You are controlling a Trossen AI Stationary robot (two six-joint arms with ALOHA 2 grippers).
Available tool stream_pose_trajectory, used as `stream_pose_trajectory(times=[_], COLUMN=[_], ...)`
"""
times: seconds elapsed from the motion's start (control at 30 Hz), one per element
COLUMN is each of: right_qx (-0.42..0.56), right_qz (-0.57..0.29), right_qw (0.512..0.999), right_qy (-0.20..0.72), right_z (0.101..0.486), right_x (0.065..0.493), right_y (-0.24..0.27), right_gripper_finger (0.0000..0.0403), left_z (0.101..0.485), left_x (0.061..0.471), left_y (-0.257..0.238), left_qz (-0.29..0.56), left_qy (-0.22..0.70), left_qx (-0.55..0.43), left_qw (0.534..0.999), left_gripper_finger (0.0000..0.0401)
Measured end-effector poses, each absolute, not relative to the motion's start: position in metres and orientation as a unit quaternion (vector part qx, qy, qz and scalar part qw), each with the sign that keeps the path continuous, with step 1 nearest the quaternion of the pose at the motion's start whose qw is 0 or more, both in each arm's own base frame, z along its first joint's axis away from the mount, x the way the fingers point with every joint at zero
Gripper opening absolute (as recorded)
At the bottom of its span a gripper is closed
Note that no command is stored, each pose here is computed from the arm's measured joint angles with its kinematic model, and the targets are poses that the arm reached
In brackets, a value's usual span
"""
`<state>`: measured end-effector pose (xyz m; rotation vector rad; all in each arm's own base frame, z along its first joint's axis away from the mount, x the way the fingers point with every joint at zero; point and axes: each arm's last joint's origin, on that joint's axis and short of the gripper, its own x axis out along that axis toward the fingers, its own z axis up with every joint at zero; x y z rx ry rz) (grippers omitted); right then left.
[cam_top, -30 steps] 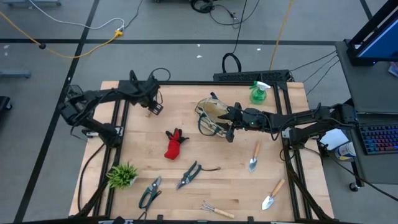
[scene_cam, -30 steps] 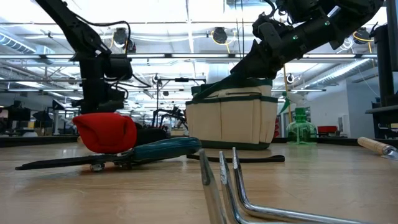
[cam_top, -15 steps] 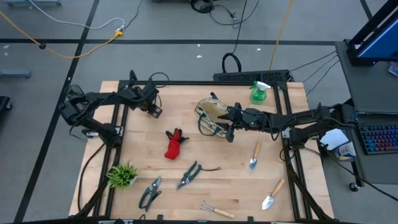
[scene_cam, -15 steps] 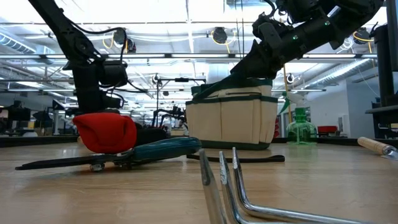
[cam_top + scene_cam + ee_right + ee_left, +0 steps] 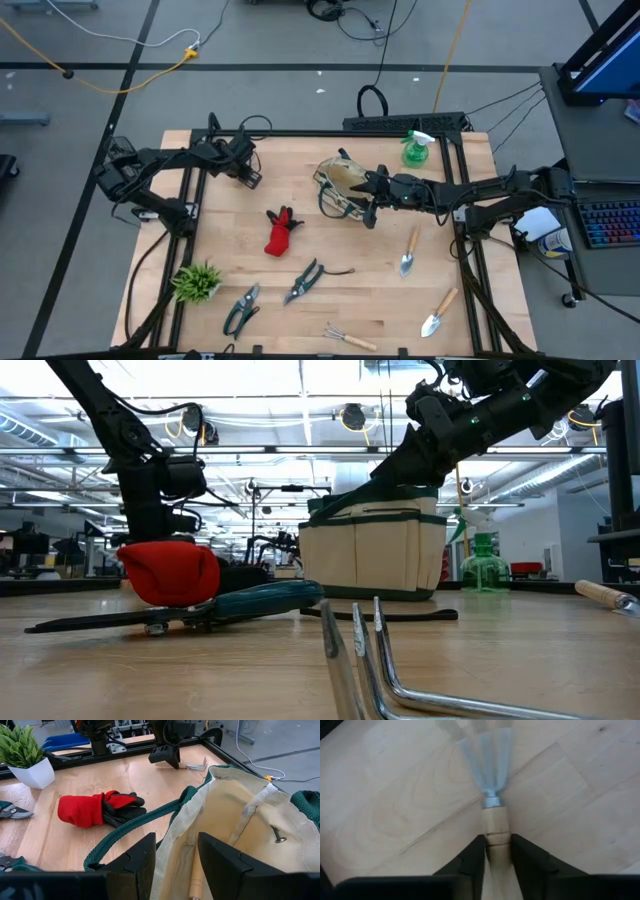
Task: Pick & Place Garden tools in Gardening bag
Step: Put the top brown hand rake into the gardening bag
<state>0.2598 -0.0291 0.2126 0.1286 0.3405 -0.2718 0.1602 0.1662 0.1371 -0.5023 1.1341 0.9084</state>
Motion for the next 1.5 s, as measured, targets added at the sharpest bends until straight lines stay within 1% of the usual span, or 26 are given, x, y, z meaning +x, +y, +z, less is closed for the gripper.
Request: stream_pose_trajectory(times=[0.1, 0.13, 0.3, 0.5, 0.67, 0.9, 1.1, 1.5], right_qx=[0.064, 0.064, 0.064, 0.064, 0.064, 0.048, 0.006, -0.024], right_qz=[-0.135, -0.135, -0.135, -0.135, -0.134, -0.131, -0.125, -0.120], right_qw=[0.974, 0.974, 0.974, 0.974, 0.976, 0.978, 0.979, 0.979], right_qy=[0.169, 0.169, 0.169, 0.169, 0.158, 0.155, 0.161, 0.165], right_z=[0.213, 0.213, 0.213, 0.213, 0.215, 0.216, 0.216, 0.216], right_x=[0.260, 0.260, 0.260, 0.260, 0.260, 0.261, 0.261, 0.261], right_y=[-0.029, -0.029, -0.029, -0.029, -0.029, -0.029, -0.029, -0.029], right_gripper_finger=[0.0144, 0.0144, 0.0144, 0.0144, 0.0144, 0.0144, 0.0144, 0.0144], left_z=[0.137, 0.137, 0.138, 0.145, 0.158, 0.189, 0.219, 0.275], left_x=[0.160, 0.160, 0.164, 0.182, 0.196, 0.223, 0.246, 0.279], left_y=[0.166, 0.166, 0.164, 0.153, 0.144, 0.127, 0.108, 0.076], left_qz=[0.411, 0.411, 0.408, 0.363, 0.337, 0.292, 0.232, 0.149], left_qy=[0.513, 0.513, 0.507, 0.484, 0.469, 0.433, 0.403, 0.339], left_qx=[-0.227, -0.227, -0.225, -0.215, -0.202, -0.159, -0.090, 0.007], left_qw=[0.719, 0.719, 0.725, 0.766, 0.791, 0.838, 0.881, 0.929], left_gripper_finger=[0.0056, 0.0053, 0.0053, 0.0059, 0.0061, 0.0063, 0.0064, 0.0065])
